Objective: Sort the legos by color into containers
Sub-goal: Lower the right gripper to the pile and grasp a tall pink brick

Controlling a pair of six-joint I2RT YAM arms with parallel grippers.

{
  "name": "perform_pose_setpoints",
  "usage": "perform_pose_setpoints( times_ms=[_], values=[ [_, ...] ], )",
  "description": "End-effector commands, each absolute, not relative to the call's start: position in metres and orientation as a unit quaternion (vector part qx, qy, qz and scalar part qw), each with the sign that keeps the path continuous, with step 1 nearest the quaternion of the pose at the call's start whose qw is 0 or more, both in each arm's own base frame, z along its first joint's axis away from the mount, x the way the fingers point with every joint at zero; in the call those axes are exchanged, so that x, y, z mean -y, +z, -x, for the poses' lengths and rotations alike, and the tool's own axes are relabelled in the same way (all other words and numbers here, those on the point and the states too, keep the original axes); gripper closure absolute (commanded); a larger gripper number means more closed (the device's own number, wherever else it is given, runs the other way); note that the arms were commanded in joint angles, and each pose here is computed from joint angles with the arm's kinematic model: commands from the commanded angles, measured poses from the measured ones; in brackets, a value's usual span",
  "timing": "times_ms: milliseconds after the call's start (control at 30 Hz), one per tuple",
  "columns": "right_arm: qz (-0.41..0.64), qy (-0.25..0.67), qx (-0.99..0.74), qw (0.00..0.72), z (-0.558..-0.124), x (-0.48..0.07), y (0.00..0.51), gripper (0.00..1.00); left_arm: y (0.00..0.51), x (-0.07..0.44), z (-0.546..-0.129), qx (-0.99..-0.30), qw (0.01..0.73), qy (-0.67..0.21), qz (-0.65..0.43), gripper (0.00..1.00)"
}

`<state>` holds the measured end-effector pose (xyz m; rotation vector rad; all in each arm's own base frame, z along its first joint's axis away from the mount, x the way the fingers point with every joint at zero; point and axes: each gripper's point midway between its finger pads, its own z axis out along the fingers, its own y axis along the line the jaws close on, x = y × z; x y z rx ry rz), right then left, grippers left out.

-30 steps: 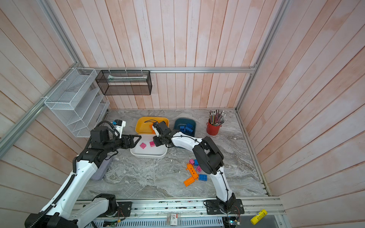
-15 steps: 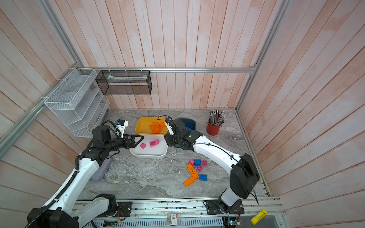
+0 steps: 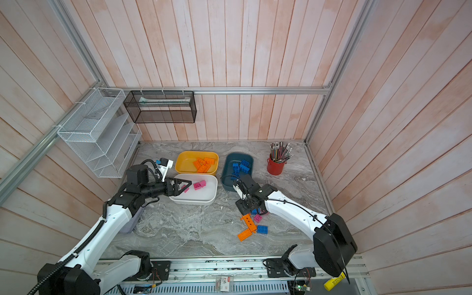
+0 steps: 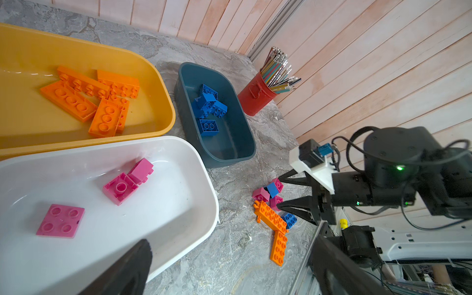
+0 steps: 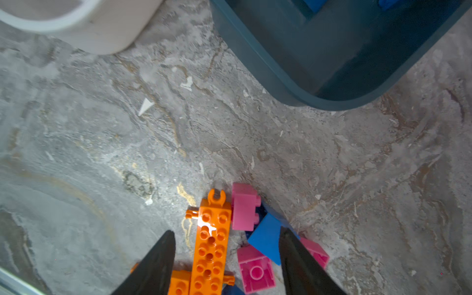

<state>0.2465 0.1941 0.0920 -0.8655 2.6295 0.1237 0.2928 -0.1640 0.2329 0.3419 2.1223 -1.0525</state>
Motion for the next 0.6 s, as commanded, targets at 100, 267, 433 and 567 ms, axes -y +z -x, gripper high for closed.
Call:
perform_pose_setpoints(
  times_ms=[100,267,433,567],
  values=[
    [0.338,0.031,-0.932,0.129,-0.255,-0.191,0.063,0.47,0.23,0.165,-0.287,-0.824,0.367,-0.409,-0.139,0.0],
    [0.33,0.019,-0.938,0.104,-0.253,-0.183,0.044,0.55,0.225,0.164,-0.287,-0.829,0.363,-0.401,-0.14,0.0],
    [0.326,0.015,-0.941,0.09,-0.251,-0.181,0.035,0.61,0.222,0.165,-0.289,-0.83,0.359,-0.402,-0.142,0.0],
    [0.322,-0.003,-0.944,0.075,-0.247,-0.172,0.026,0.65,0.22,0.165,-0.29,-0.83,0.358,-0.403,-0.143,0.0]
  ],
)
